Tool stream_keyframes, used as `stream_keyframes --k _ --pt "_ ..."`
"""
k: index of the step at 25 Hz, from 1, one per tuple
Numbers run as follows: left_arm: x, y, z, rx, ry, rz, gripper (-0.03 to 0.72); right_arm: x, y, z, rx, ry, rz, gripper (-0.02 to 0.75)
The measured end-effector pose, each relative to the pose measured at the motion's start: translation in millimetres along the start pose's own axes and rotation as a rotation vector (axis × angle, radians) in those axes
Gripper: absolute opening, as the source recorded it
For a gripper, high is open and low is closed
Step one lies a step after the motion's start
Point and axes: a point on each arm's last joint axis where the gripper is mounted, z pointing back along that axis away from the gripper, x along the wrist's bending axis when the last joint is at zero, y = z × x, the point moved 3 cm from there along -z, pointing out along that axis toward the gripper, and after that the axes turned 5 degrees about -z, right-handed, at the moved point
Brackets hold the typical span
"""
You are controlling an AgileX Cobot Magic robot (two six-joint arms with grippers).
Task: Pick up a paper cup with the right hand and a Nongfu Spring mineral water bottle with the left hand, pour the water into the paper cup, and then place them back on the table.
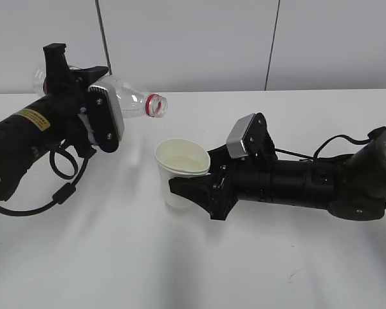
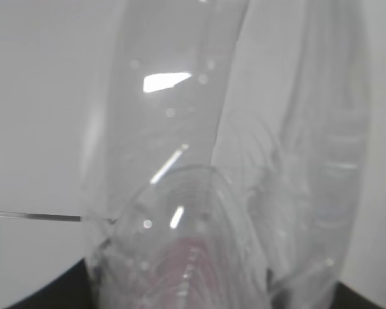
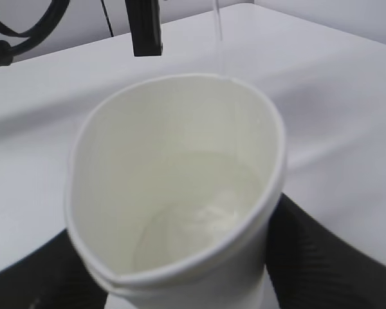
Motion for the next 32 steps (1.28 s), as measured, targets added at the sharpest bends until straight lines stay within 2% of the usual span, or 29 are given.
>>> stream_keyframes --k 5,8,12,18,22,27,32 --pt "0.0 0 0 0.001 0.0 0.081 0.311 -1 0 0 -0.003 0.006 -0.001 0.492" --pt "0.1 0 0 0.001 -0.001 0.164 0.311 -3 -2 0 -0.014 0.025 -0.011 0.492" --pt "0.1 2 0 0.017 -0.004 0.355 0.311 -6 -2 0 -0.019 0.053 -0.024 0.492" --pt "-1.0 10 1 0.086 -0.024 0.721 0.311 -16 0 1 -0.003 0.134 -0.063 0.492" --pt "-6.1 15 1 0.137 -0.011 0.918 0.311 -20 -1 1 -0.015 0.166 -0.083 0.492" --pt "-10.9 16 2 0.167 0.012 1.044 0.311 -29 -3 3 -0.033 0.24 -0.096 0.492" --pt "-13.7 16 1 0.175 0.018 1.11 0.31 -42 -1 7 -0.026 0.352 -0.111 0.492"
